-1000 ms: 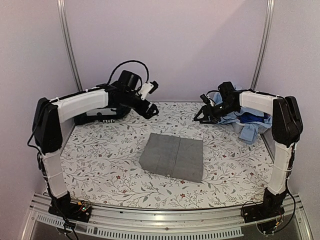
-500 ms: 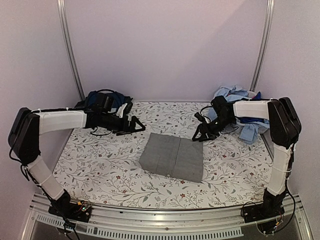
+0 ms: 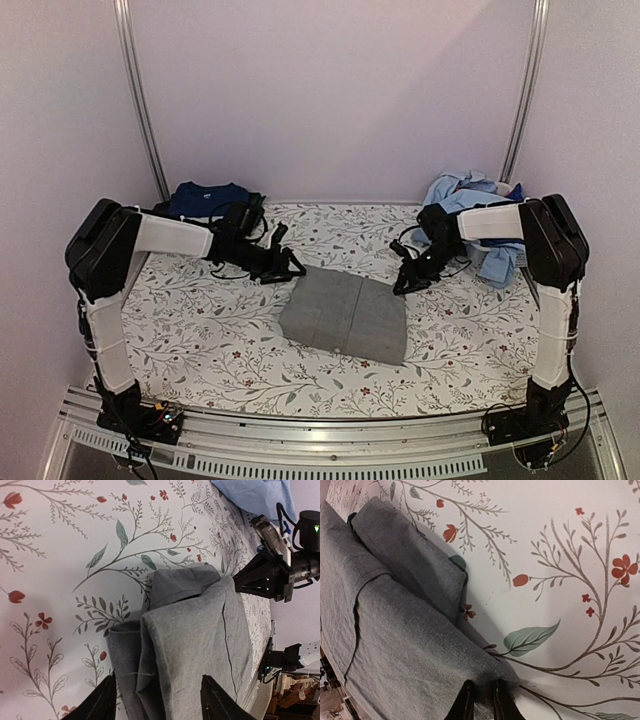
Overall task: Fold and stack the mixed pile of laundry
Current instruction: Smooth out the square-folded shirt at the center of the board.
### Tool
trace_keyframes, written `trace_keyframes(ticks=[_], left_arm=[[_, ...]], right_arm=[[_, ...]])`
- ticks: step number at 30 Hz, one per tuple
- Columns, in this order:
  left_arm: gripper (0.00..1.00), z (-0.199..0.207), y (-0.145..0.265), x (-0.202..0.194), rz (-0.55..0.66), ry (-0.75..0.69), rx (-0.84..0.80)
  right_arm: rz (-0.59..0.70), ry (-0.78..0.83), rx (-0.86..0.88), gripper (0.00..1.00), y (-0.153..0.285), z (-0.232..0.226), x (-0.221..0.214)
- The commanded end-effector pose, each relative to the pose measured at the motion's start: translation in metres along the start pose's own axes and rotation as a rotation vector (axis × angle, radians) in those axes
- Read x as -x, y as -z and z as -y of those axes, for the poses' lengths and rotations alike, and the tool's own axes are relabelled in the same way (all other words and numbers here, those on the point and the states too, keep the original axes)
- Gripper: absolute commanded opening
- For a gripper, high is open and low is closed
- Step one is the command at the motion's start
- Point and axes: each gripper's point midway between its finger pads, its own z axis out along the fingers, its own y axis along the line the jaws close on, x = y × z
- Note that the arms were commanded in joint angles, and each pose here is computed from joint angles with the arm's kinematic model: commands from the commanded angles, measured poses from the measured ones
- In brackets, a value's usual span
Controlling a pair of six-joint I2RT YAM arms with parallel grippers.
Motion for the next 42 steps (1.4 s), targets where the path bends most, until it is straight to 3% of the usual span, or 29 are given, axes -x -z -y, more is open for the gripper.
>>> trace_keyframes(ticks=[1, 10, 14, 18, 22, 23, 24, 28, 34, 42], left_arm=[[0.52, 0.020, -0.014, 0.011, 0.015, -0.032, -0.093], [0.06, -0.011, -0.052, 0.024, 0.018, 0.009, -0.069], [0.00, -0.029, -0.064, 0.021, 0.002, 0.046, -0.026], [0.42, -0.022, -0.047, 0.036, 0.054, 0.031, -0.018], [0.72, -0.004, 0.007, 0.050, 0.136, 0.006, -0.087], [0.92, 0.005, 0.023, 0.050, 0.148, -0.023, -0.125], [0.99, 0.012, 0.036, 0.044, 0.154, -0.054, -0.163], [1.00, 0.037, 0.071, 0.004, 0.124, -0.140, -0.267], [1.00, 0.044, 0.082, -0.063, 0.078, -0.117, -0.366], [0.99, 0.049, 0.054, -0.100, 0.051, -0.154, -0.399]], right_arm=[[0.000, 0.007, -0.069, 0.12, -0.006, 0.013, 0.008], [-0.003, -0.008, -0.152, 0.06, -0.014, 0.033, 0.016], [-0.001, -0.010, -0.194, 0.09, -0.010, 0.038, 0.026], [0.103, 0.021, -0.173, 0.34, 0.032, 0.009, 0.057], [0.192, 0.018, -0.068, 0.40, 0.068, -0.033, 0.073], [0.206, 0.018, -0.030, 0.40, 0.074, -0.045, 0.073], [0.213, 0.024, 0.001, 0.40, 0.076, -0.055, 0.071], [0.217, 0.066, 0.130, 0.41, 0.082, -0.106, 0.056], [0.154, 0.102, 0.283, 0.40, 0.059, -0.156, 0.030], [0.090, 0.031, 0.373, 0.39, 0.007, -0.148, 0.018]])
